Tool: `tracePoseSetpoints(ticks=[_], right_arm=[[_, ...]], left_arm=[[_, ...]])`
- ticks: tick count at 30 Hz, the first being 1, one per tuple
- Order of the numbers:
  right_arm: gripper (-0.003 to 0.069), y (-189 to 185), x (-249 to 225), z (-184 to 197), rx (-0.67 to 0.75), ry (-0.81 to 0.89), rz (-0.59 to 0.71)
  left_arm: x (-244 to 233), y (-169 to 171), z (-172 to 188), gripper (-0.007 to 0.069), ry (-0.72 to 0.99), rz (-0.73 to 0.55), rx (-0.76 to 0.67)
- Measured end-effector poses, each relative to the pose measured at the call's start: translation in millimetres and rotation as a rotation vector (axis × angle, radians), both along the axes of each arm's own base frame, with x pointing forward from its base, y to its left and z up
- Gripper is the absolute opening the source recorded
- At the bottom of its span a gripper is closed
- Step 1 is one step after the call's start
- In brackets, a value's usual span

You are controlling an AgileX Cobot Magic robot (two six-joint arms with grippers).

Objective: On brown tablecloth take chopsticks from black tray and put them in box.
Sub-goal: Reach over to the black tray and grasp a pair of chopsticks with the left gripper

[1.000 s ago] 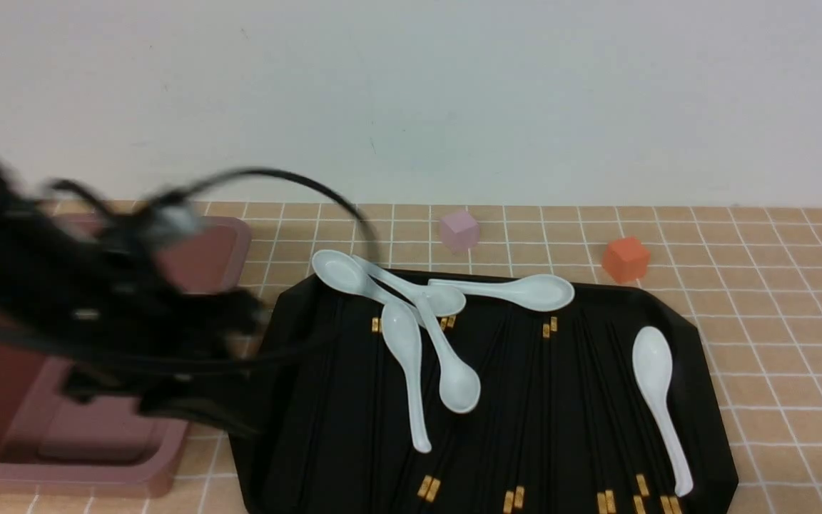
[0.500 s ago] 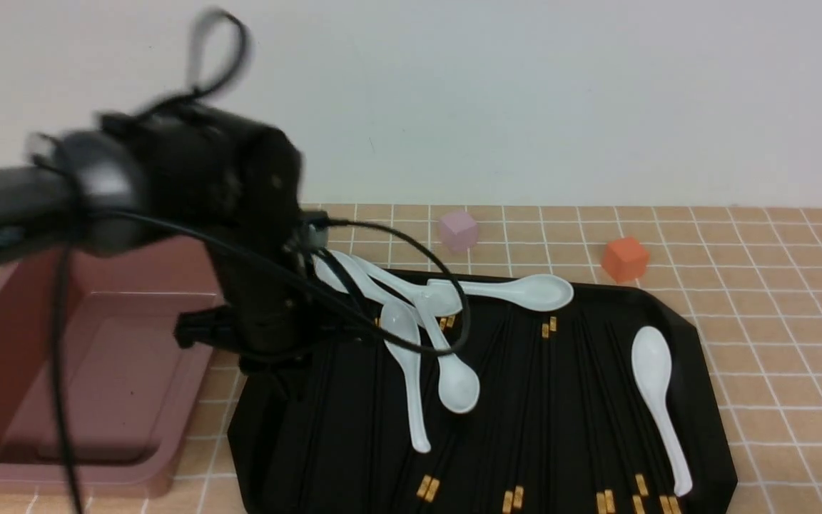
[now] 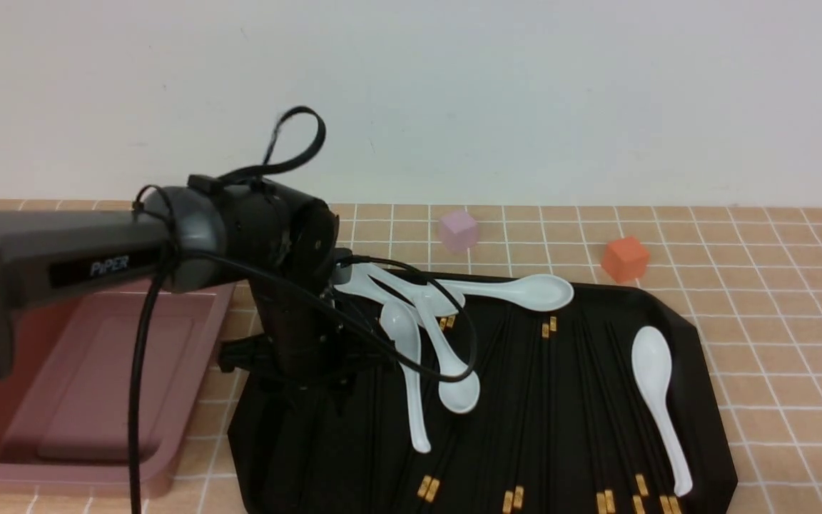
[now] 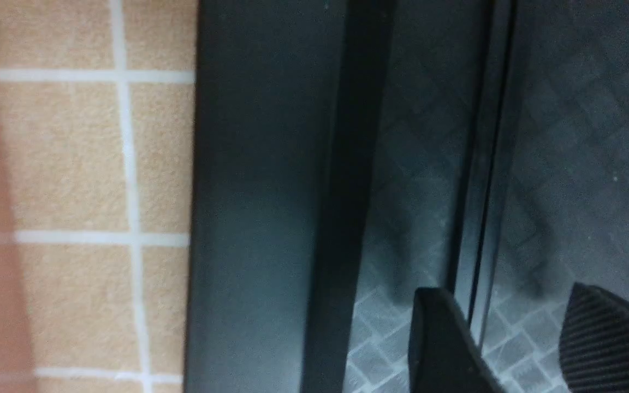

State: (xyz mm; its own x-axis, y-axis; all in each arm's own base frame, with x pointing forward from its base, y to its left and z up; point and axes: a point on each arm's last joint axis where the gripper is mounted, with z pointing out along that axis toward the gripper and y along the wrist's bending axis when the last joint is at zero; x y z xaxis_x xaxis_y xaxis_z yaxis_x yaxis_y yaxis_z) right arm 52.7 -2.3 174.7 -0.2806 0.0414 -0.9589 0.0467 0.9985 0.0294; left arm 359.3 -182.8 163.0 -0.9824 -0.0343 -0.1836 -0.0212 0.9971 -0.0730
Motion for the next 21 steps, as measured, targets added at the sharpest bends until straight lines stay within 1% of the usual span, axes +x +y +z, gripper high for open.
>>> tracePoseSetpoints(ticks=[17,19,21], right_arm=[[0.024,0,0,0,0.0,0.0,0.0],[0.024,0,0,0,0.0,0.0,0.0],[0.024,0,0,0,0.0,0.0,0.0]], left_arm=[[6,-2,-19,0.0317,0.038,0.05,0.018],[6,-3,-20,0.0298,0.046,0.061,0.019],[7,-3,-21,0.0257,0.05,0.075,0.017]])
